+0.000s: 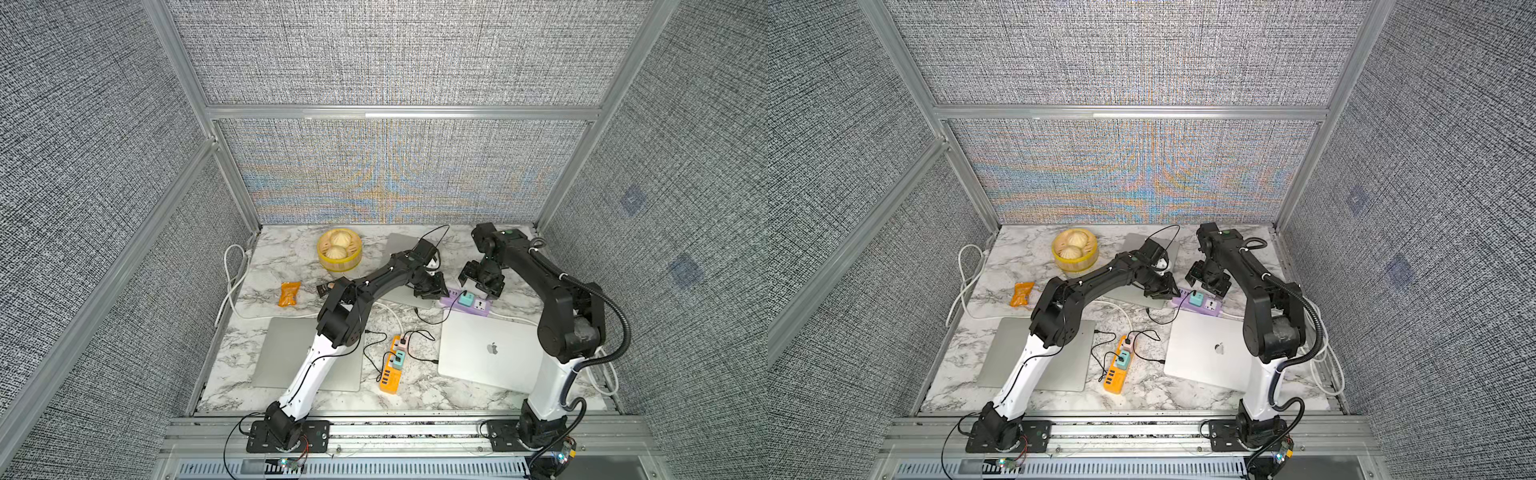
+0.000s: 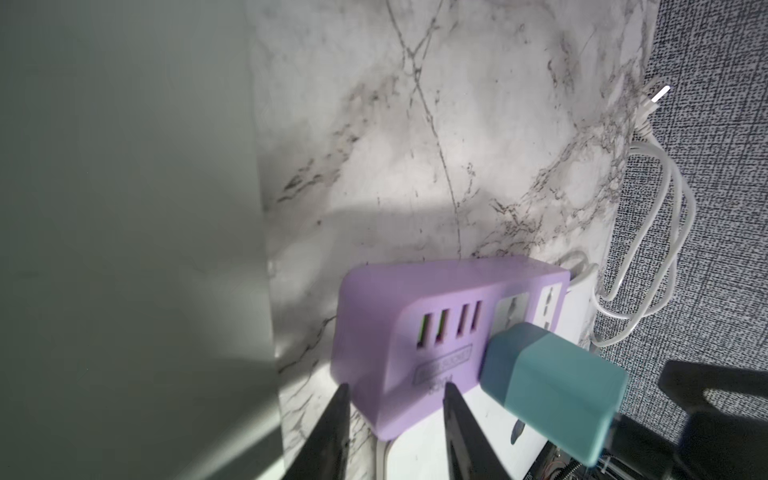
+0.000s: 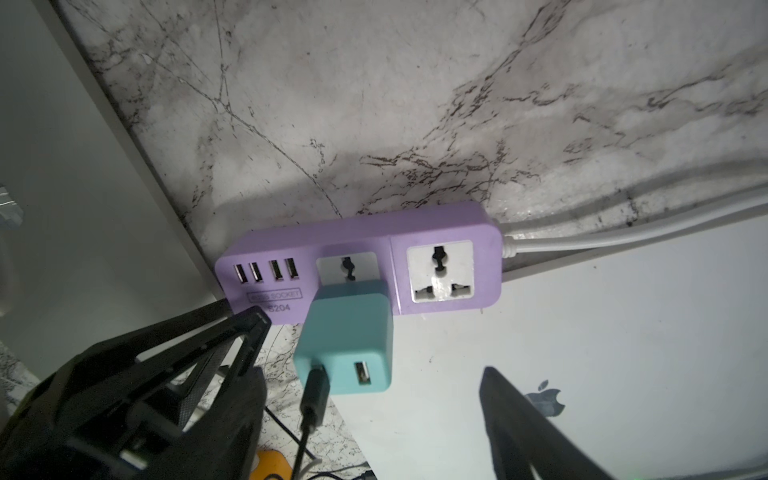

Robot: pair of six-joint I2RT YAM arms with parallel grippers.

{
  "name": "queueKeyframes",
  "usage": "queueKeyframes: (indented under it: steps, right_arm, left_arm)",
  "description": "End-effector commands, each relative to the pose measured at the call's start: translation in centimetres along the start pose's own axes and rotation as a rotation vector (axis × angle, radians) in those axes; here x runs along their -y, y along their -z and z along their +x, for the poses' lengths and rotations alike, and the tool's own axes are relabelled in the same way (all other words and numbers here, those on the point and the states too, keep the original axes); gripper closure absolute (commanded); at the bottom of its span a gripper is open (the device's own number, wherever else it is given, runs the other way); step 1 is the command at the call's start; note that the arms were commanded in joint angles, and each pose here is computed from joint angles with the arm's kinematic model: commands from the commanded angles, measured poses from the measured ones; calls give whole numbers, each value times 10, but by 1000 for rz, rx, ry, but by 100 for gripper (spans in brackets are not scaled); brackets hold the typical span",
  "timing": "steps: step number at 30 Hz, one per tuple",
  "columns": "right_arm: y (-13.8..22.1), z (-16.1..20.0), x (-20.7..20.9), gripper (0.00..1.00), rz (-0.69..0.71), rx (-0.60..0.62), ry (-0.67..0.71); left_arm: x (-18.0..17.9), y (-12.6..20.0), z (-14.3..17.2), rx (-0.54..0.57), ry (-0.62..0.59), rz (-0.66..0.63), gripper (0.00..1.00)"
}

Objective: Unplug the laptop charger
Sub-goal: Remove the plug from the socket.

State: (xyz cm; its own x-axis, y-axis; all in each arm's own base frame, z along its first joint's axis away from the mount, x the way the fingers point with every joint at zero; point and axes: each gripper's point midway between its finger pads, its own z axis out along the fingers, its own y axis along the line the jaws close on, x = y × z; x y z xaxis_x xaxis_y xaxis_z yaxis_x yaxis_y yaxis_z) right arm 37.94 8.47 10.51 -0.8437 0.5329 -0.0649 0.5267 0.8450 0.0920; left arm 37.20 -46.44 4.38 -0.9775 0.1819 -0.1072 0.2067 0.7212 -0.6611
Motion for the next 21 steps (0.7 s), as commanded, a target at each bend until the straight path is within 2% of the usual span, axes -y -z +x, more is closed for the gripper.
queueKeyframes:
  steps: [1, 7, 21]
  right_arm:
    - [-6, 3, -3, 18, -2, -33, 10]
    - [-16, 8, -6, 23, -26, -62, -5]
    - [-33, 18, -3, 44, 11, -95, 33]
  left_arm:
    - [-13, -2, 4, -11, 7, -53, 64]
    - [-23, -8, 7, -2, 40, -66, 65]
    - [-32, -14, 7, -7, 55, -103, 65]
